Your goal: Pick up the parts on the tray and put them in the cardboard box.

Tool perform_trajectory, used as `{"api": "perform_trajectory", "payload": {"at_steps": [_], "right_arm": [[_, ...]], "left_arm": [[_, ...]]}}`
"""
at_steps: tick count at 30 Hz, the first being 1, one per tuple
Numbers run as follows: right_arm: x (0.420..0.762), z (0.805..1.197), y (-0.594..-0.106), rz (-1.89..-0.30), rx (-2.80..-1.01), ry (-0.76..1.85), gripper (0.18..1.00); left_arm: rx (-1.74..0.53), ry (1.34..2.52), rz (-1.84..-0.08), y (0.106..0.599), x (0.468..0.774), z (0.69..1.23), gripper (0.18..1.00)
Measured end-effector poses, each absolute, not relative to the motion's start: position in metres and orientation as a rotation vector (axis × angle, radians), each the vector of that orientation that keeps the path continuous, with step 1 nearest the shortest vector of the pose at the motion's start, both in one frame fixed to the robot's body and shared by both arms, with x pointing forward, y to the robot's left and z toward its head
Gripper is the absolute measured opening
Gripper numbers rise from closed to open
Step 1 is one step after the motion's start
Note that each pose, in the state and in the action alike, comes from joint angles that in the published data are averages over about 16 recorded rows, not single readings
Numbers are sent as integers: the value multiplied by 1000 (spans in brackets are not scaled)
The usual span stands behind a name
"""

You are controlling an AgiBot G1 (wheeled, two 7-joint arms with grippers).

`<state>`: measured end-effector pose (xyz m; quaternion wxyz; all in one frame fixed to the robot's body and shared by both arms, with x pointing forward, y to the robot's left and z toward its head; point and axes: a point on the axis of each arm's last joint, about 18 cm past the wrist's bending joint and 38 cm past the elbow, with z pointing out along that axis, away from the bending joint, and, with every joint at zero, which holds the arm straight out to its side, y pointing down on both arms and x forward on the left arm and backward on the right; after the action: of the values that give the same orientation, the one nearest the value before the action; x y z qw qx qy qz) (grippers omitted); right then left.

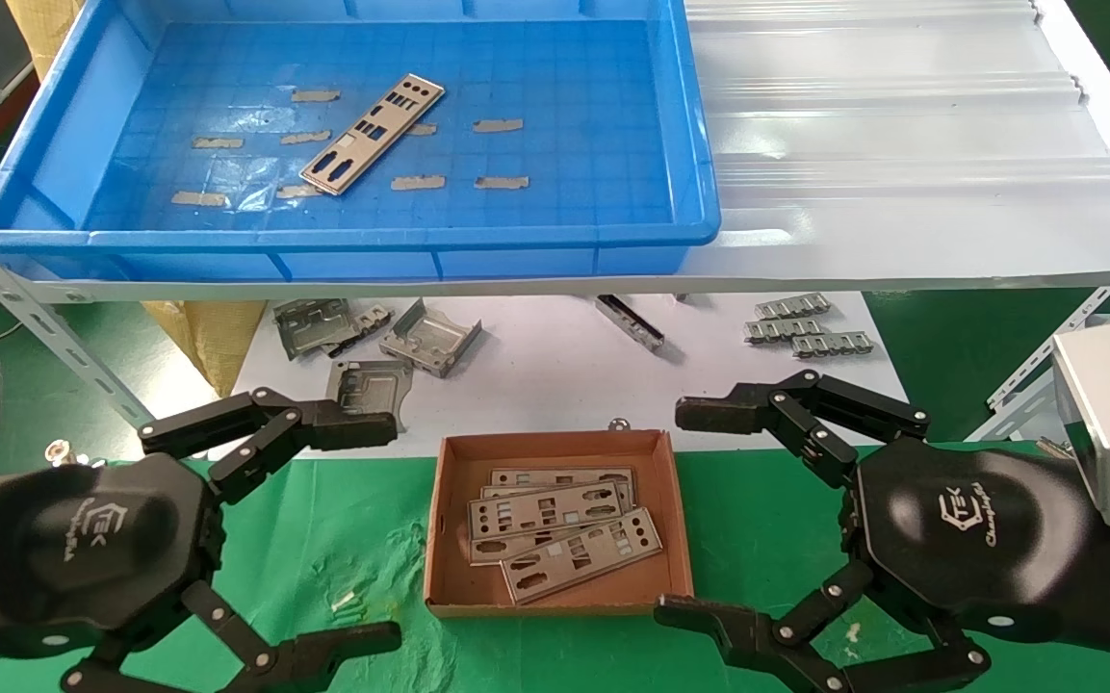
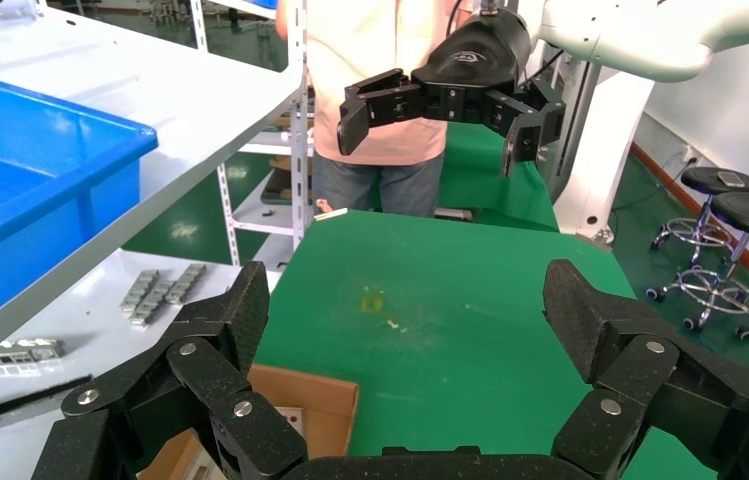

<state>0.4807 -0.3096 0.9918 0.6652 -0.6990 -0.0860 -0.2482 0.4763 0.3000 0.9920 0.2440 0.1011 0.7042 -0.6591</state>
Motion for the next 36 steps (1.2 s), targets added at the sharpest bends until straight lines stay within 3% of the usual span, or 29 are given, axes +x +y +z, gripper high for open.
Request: {"api": "perform_trajectory", "payload": {"at_steps": [36], "right_arm": [[481,992,-310,-560,-1578,-194,982]], "left_arm": [[276,1923,-1800,300,476,992,1001]]}}
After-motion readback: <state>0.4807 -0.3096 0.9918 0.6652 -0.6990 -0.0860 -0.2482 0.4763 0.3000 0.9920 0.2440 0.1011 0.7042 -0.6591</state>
